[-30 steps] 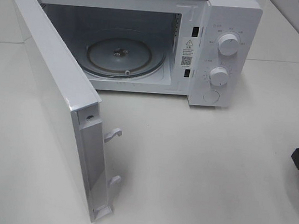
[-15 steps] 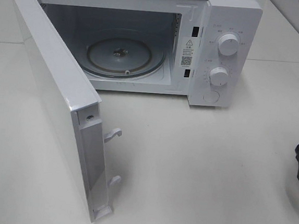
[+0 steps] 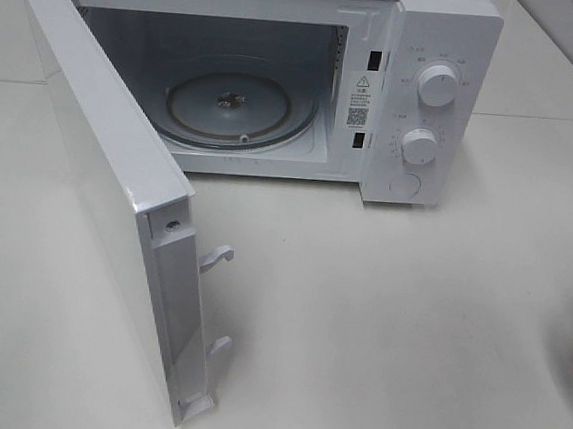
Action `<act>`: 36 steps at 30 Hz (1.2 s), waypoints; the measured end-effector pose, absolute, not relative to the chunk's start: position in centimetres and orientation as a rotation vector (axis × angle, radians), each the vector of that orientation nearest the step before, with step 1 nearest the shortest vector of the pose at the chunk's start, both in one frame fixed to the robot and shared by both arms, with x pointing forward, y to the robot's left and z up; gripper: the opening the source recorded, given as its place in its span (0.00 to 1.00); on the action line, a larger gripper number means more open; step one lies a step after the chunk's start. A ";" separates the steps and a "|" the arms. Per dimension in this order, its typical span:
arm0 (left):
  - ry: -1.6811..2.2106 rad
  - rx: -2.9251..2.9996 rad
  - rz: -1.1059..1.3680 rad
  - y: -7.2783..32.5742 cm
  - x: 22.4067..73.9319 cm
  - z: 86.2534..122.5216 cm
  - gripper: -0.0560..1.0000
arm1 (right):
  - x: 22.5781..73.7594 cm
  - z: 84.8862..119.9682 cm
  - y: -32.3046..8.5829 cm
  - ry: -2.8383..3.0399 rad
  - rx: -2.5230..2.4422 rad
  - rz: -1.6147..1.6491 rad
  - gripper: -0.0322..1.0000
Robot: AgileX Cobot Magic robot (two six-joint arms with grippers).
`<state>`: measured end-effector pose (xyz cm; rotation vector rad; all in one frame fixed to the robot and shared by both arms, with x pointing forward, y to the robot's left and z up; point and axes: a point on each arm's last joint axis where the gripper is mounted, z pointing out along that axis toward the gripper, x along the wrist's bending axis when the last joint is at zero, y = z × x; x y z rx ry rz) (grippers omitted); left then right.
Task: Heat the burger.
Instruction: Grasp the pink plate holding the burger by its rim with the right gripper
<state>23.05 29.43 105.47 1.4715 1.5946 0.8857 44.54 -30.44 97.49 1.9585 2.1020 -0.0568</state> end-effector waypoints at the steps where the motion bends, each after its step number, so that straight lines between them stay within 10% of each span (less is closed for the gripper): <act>1: 1.595 1.472 0.886 29.4 23.0 105.5 0.99 | 44.6 96.8 -30.5 2.105 1.961 -0.051 0.97; 29: 1.595 1.472 0.886 29.4 23.0 105.5 0.99 | 47.1 89.0 -30.2 2.247 1.952 -0.170 0.86; 36: 1.595 1.472 0.886 29.4 23.0 105.5 0.99 | 47.3 88.6 -30.5 2.231 1.939 -0.203 0.67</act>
